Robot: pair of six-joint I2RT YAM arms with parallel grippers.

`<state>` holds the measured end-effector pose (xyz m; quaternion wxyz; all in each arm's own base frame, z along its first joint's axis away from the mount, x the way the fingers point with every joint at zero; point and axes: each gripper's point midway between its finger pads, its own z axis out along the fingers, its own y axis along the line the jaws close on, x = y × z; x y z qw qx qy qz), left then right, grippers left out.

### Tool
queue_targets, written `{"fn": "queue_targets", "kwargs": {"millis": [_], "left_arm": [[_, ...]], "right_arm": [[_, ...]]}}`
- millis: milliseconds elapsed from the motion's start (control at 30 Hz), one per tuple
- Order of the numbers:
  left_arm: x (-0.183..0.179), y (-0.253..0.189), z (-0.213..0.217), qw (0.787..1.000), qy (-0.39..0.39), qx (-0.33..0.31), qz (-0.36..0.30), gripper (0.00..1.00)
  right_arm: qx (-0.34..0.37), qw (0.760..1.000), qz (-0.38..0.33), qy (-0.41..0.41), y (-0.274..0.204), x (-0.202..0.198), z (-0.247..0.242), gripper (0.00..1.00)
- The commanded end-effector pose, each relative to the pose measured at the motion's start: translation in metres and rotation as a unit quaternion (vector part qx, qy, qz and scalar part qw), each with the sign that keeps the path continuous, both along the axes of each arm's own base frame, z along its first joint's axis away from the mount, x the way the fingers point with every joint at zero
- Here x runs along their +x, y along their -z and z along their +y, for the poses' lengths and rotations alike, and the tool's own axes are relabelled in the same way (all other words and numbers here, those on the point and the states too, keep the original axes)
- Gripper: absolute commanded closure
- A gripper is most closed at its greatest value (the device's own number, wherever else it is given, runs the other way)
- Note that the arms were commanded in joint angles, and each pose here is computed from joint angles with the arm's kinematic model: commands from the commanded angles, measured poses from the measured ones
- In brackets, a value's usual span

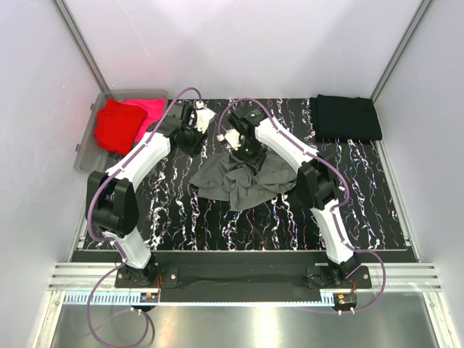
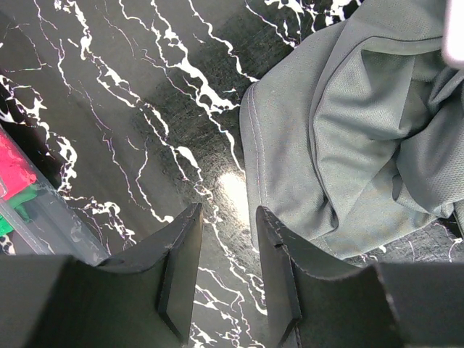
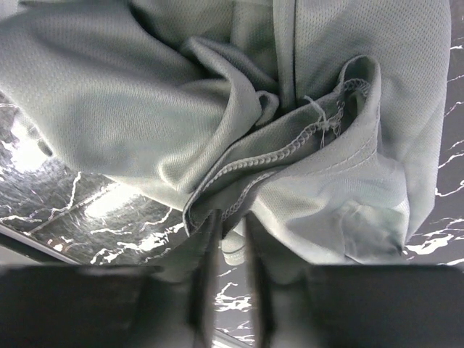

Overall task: Fold and stack the t-shirts
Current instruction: Flatten the tshirt out

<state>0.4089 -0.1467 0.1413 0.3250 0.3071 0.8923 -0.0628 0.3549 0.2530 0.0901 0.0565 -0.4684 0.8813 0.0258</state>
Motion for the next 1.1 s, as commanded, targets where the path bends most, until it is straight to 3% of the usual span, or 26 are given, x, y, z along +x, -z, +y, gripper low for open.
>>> {"fn": "queue_targets", "kwargs": {"millis": [0,67,167,300,433,667,1067], "left_arm": [[0.010,-0.031,-0.006,0.999,0.001,-0.028,-0.044,0.60],[0.010,-0.031,-0.006,0.999,0.000,-0.030,-0.043,0.60],[0.010,-0.031,-0.006,0.999,0.002,-0.029,-0.044,0.60],[0.010,-0.027,0.001,0.999,0.004,-0.007,-0.049,0.60],[0.007,-0.016,0.002,0.999,0.020,0.001,-0.047,0.60],[0.001,0.015,-0.010,0.997,0.076,0.000,-0.014,0.59],[-0.029,0.102,-0.011,0.983,0.160,0.020,0.083,0.60]], "right_arm": [[-0.002,1.000,0.003,0.001,0.002,0.004,0.001,0.77],[0.002,1.000,0.001,0.000,0.004,0.007,0.004,0.90],[0.006,1.000,-0.027,-0.003,-0.007,0.020,0.006,1.00],[0.025,0.992,-0.125,0.021,-0.058,0.052,-0.004,1.00],[0.045,0.968,-0.237,0.072,-0.134,0.084,-0.042,1.00],[0.089,0.923,-0.358,0.109,-0.238,0.086,-0.083,1.00],[0.080,0.917,-0.374,0.114,-0.246,0.090,-0.093,1.00]]}}
